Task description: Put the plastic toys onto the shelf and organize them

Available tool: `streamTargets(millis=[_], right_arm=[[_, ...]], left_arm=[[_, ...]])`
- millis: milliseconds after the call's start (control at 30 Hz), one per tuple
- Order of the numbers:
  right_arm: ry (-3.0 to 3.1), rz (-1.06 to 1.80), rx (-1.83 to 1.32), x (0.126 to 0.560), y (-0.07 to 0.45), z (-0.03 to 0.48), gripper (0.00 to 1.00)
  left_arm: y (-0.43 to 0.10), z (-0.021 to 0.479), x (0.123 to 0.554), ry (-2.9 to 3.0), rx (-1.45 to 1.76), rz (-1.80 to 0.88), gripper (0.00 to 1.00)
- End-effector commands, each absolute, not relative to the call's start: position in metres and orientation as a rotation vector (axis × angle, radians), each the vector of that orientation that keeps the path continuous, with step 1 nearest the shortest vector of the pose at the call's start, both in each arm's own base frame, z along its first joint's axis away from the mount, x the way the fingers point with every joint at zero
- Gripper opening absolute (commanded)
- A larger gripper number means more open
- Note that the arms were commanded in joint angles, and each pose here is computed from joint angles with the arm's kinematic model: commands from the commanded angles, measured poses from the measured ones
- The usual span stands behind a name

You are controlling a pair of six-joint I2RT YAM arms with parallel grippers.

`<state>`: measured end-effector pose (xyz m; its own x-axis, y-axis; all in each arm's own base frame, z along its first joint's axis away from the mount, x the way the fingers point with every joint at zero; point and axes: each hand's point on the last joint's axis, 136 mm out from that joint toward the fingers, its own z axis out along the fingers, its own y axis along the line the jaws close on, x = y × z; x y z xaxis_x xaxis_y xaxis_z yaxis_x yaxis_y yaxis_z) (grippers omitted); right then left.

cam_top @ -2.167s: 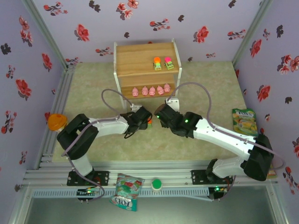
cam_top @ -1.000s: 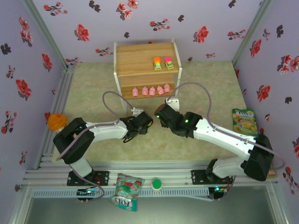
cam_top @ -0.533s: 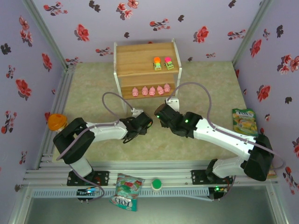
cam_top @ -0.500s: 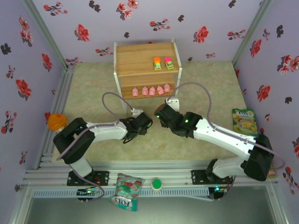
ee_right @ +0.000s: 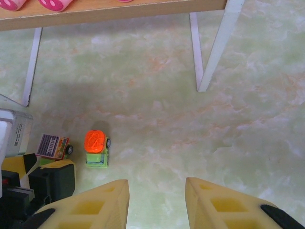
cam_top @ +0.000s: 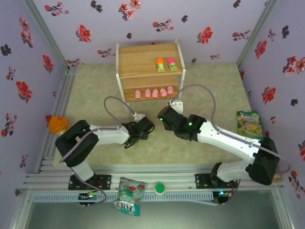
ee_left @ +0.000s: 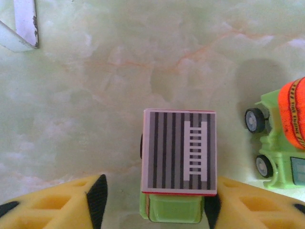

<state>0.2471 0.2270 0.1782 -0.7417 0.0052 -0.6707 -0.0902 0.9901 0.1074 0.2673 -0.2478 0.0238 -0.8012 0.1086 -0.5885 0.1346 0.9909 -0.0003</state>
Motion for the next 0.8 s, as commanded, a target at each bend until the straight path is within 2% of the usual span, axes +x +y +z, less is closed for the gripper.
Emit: streamTargets(millis=[0,300,500,767], right_arm=[[2.395,0.168,-0.039,0.245,0.2231,0.1786,0.37],[2.393,0.164,-0.035,0.2446,0.2208,0.1792,0.37],[2.392,0.163,-0.034,0.2446,0.2201,0.1793,0.37],[2.387,0.162,-0.031,0.2453,0.2191,0.181,0.37]], left_arm=[[-0.2473,0.0207,0.27,2.499,0.175,-0.061,0.56],[-0.2483,0.0213,0.2745,2.494,0.196,-0.062,0.51],[-0.2494,0.0218,0.2742,2.499,0.197,-0.07,0.44],[-0.2498,0.0188,0.2719,2.512,0.2,-0.075,0.46]])
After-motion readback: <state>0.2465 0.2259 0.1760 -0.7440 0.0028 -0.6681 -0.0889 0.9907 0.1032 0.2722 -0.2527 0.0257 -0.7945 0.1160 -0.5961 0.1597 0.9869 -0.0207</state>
